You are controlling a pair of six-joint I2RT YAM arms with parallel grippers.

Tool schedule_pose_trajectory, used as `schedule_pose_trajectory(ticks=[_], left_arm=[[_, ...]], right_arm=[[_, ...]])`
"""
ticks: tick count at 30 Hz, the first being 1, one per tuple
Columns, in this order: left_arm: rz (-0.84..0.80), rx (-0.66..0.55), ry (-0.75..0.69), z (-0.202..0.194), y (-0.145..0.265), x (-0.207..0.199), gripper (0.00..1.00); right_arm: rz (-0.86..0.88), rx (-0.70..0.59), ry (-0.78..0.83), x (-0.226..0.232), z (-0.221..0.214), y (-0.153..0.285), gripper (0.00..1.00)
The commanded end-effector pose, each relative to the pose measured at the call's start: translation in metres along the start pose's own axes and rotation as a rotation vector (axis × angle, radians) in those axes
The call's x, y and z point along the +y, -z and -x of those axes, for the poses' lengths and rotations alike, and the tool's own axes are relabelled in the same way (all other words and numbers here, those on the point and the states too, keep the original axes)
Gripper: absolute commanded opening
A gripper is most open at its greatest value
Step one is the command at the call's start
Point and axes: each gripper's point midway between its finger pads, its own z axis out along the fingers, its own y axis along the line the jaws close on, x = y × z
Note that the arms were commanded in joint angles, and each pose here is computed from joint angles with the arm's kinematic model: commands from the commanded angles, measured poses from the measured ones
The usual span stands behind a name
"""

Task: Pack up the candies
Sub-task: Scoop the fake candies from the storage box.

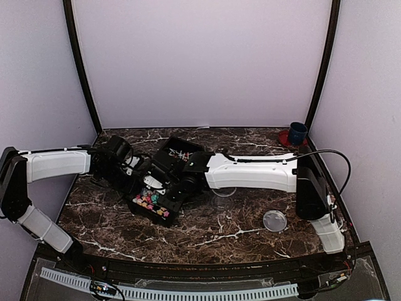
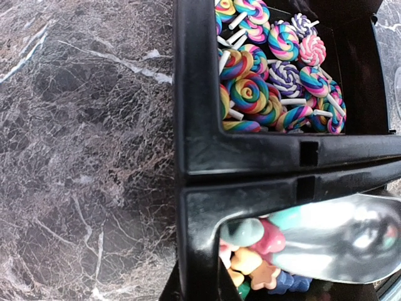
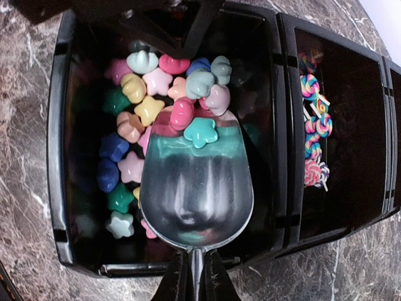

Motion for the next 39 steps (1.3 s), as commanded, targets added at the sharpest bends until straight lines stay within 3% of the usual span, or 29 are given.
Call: schedule_pose_trajectory(ticks=[1,11,18,29,39], left_arm=[[-0.191,-0.359,-0.058,0.077,0.063,-0.045,0.00],[-0.184,-0.379,-0.059,0.078,0.070,-0.044,0.00],[-0.179,-0.376,-0.051,0.077,0.070,-0.043,0.00],[-0.164,-0.444,-0.076,0.081,0.087,-0.042,0.00],[-0.069,-0.435,-0.057,0.081,0.087,-0.025,0.00]], right_arm=[[0.026,0.010,-0.043,0.010,-0.014,-0.027,0.00],[-0.010,-0.128,-0.049,0.010,-0.019,-0.041,0.00],[-0.057,-0.333,-0.072,0.002,-0.017,-0.030,0.00],[-0.206,-0.362,-0.138,-0.016,-0.027,-0.059,0.00],[-0.287,-0.496,-0.184,-0.032,-0.032,-0.037,0.00]])
